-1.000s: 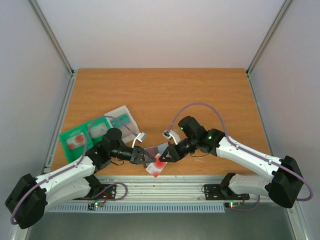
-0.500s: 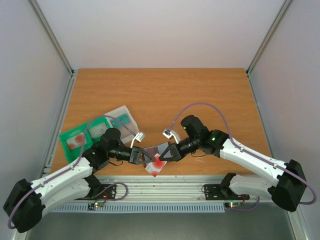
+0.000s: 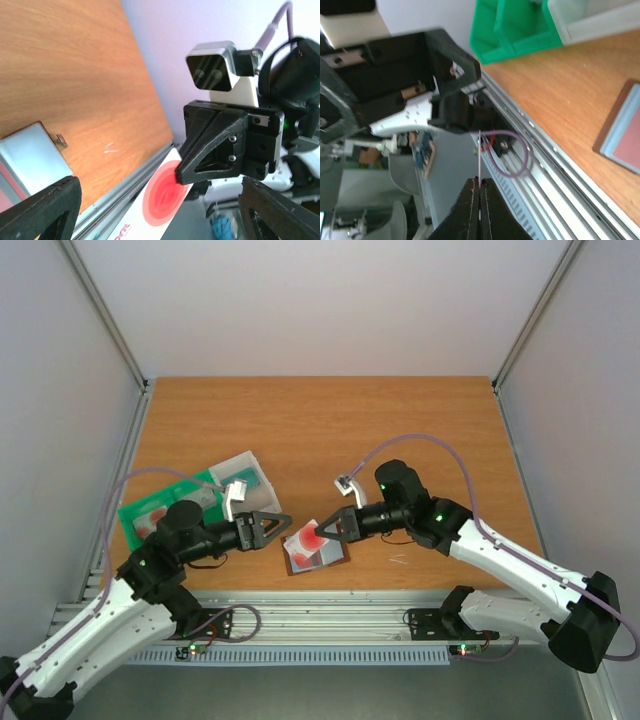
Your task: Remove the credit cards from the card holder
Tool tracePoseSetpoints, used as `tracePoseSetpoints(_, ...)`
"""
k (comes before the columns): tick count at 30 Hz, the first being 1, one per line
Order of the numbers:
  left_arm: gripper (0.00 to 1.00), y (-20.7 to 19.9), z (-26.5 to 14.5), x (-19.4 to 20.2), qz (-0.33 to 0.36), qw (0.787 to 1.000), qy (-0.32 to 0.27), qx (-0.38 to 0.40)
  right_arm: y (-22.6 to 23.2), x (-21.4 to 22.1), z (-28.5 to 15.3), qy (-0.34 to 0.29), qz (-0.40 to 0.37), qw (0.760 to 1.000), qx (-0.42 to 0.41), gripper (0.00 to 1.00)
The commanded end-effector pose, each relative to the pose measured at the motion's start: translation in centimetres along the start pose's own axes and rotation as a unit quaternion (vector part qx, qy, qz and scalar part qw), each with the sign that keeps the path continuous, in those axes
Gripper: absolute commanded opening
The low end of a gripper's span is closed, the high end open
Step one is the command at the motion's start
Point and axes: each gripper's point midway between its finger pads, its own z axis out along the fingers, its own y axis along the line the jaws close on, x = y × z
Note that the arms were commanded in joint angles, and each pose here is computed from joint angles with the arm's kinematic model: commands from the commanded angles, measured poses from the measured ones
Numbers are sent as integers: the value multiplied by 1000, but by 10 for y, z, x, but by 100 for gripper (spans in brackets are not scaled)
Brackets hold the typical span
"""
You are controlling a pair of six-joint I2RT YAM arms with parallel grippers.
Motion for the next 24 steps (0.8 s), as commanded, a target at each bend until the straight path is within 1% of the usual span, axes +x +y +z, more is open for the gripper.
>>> tracePoseSetpoints(1, 88, 4, -18, -20, -29, 996, -79, -21, 32, -46, -15, -98, 24, 994, -38, 1)
tracePoseSetpoints(4, 89, -2, -24, -21, -41, 995, -96, 3, 42, -62, -16, -129, 31, 989, -64, 1)
tracePoseSetpoints(8, 88, -3, -27, -22, -59, 992, -107, 15, 58, -80, -19, -160, 39, 980, -108, 1)
tracePoseSetpoints(10, 86, -2, -28, -22, -67, 991, -112, 20, 62, -87, -21, -177, 44, 976, -121, 1)
tracePoseSetpoints(12, 81, -2, -28, -23, -77, 990, -117, 27, 65, -92, -24, -191, 47, 972, -126, 1)
tracePoseSetpoints(14, 79, -4, -27, -25, -81, 989, -120, 33, 64, -95, -24, -195, 51, 971, -126, 1)
tracePoseSetpoints(16, 73, -6, -27, -26, -83, 988, -122, 39, 63, -96, -22, -194, 58, 971, -126, 1)
tracePoseSetpoints(18, 65, -8, -25, -28, -86, 988, -122, 45, 60, -96, -19, -192, 66, 971, -127, 1)
tracePoseSetpoints(24, 47, -21, -22, -33, -84, 987, -119, 70, 53, -96, -15, -193, 78, 969, -132, 1)
